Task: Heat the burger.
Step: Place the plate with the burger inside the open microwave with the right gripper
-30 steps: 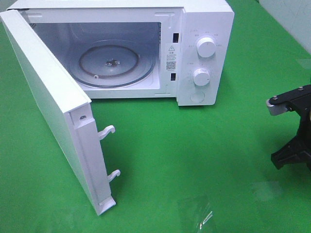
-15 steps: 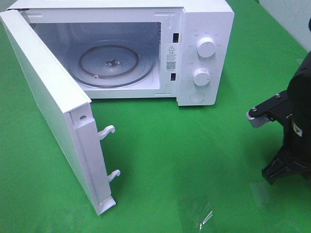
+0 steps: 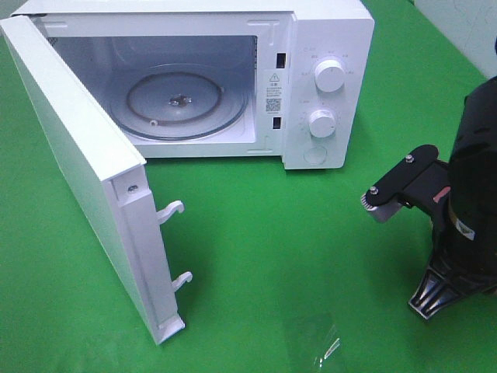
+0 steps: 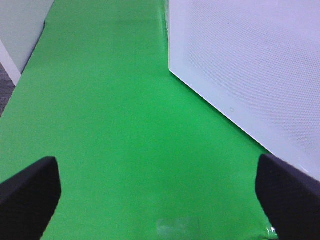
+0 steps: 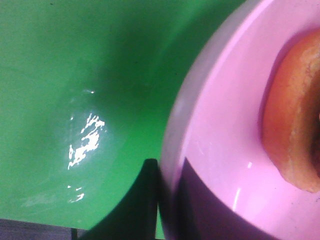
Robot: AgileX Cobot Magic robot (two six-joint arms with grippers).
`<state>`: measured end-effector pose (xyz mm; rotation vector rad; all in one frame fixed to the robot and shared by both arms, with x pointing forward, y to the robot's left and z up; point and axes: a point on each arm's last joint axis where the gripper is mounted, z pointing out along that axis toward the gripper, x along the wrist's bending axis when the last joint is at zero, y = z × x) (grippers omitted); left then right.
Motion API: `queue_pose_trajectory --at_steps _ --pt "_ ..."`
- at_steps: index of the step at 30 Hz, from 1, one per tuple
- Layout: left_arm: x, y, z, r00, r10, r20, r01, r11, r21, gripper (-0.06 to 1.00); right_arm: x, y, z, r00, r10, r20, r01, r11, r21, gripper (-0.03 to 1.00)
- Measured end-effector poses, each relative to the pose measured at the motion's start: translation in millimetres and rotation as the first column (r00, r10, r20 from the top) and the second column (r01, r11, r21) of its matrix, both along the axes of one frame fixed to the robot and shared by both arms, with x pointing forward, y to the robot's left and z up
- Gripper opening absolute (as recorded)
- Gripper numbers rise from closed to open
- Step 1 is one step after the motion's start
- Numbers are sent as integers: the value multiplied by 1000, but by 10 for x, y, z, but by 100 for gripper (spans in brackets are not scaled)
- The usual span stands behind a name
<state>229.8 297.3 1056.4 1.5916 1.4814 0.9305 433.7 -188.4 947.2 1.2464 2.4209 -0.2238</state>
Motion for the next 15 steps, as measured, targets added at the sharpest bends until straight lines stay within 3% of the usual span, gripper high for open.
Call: queue_pose_trajectory --at_steps 15 --pt "0 0 0 1000 0 0 0 1000 0 98 -405 58 31 986 166 24 -166 986 27 6"
